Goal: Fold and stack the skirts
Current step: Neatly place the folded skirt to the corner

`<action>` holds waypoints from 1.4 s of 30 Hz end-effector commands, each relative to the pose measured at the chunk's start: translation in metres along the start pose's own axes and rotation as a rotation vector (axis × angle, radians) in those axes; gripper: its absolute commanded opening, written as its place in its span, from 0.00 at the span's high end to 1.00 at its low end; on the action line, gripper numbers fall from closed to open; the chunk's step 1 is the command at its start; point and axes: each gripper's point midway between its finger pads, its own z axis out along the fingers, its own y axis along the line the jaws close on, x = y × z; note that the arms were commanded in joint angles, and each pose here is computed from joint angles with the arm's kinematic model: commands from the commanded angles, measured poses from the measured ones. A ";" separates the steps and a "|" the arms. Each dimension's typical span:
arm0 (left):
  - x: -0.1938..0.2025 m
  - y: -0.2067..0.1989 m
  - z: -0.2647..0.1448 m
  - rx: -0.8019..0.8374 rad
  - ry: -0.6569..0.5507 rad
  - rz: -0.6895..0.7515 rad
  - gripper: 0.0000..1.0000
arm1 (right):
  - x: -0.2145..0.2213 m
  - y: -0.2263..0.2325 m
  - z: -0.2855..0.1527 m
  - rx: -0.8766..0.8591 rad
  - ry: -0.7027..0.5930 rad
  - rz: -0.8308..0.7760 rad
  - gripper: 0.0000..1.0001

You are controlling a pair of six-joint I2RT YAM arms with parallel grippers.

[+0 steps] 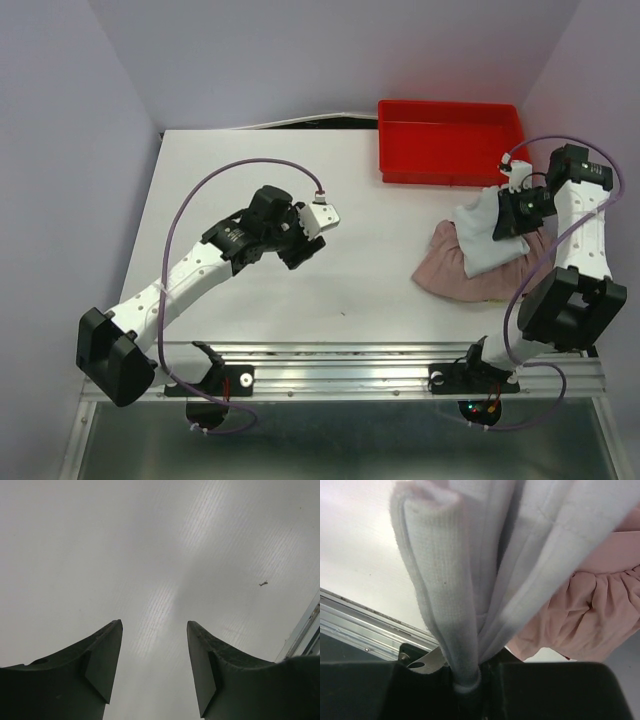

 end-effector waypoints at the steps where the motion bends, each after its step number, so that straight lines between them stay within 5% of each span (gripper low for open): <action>1: -0.004 -0.001 -0.007 -0.017 -0.049 0.002 0.35 | 0.018 0.000 0.008 -0.107 0.010 0.007 0.99; 8: 0.001 0.000 -0.004 -0.024 -0.027 -0.003 0.35 | 0.052 -0.025 0.060 -0.249 0.067 0.104 0.82; 12: 0.006 -0.002 -0.004 -0.016 -0.002 -0.010 0.35 | 0.048 -0.051 0.076 -0.252 0.036 0.144 0.80; 19: 0.013 -0.001 -0.005 -0.027 0.021 -0.010 0.35 | 0.046 -0.076 0.072 -0.278 -0.023 0.203 0.80; 23: 0.013 -0.001 -0.003 -0.017 0.037 -0.015 0.35 | 0.042 -0.077 0.069 -0.341 -0.054 0.243 0.62; 27: 0.013 0.001 -0.002 -0.021 0.047 -0.008 0.35 | 0.036 -0.090 0.055 -0.345 -0.102 0.301 0.57; 29: 0.014 0.000 -0.002 -0.019 0.051 -0.007 0.35 | 0.034 -0.099 0.049 -0.323 -0.127 0.303 0.64; 32: 0.014 0.000 -0.002 -0.015 0.054 -0.008 0.35 | 0.039 -0.107 0.044 -0.294 -0.127 0.307 0.97; 42: 0.017 0.001 0.001 -0.018 0.065 -0.011 0.35 | 0.049 -0.123 0.045 -0.309 -0.153 0.402 0.99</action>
